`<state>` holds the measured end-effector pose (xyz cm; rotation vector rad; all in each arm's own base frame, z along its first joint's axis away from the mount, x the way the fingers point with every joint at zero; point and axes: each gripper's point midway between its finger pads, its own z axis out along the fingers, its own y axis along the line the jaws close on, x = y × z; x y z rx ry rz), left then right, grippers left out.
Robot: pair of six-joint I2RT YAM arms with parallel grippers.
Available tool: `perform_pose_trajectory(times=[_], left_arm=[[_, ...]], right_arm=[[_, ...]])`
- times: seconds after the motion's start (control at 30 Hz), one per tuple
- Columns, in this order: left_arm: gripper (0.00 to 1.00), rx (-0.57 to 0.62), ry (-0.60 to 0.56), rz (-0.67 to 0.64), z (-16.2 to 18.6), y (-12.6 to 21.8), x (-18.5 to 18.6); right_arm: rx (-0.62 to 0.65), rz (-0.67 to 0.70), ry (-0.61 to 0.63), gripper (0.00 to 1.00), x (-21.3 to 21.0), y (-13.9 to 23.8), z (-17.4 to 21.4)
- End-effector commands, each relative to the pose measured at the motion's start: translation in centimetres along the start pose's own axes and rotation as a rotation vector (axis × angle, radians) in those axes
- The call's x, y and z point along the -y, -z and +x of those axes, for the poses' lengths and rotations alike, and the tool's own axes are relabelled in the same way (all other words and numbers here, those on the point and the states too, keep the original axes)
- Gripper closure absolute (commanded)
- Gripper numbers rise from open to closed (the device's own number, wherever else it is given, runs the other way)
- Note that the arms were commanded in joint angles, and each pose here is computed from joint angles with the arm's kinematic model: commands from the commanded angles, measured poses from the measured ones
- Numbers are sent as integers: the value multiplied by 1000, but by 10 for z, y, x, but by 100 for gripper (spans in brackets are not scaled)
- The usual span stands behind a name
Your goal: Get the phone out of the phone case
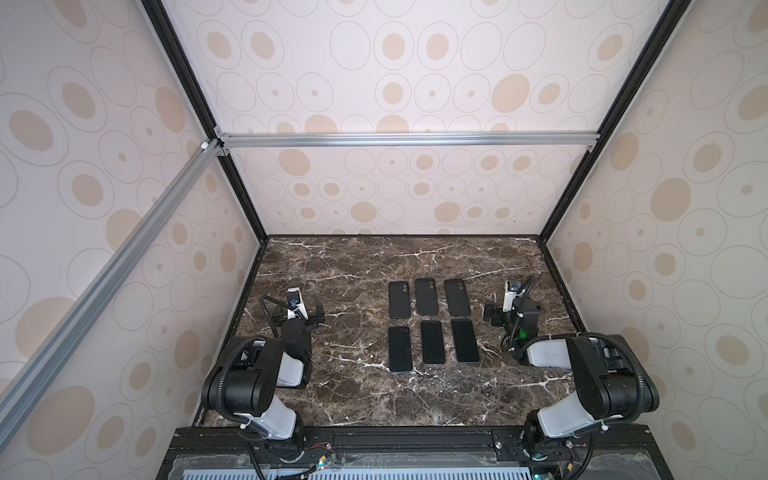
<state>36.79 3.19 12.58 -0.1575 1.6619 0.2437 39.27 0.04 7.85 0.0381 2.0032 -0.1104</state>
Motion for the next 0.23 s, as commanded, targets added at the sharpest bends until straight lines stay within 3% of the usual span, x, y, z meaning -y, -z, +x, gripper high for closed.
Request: perform_pose_trajectory(times=[0.0,0.2], left_arm=[[1,10,2,7,-5,-5,2],[1,17,-12,46,-6,-4,7]], right_arm=[[23,6,5,0,2,-1,-8],[24,5,5,0,2,-1,-8]])
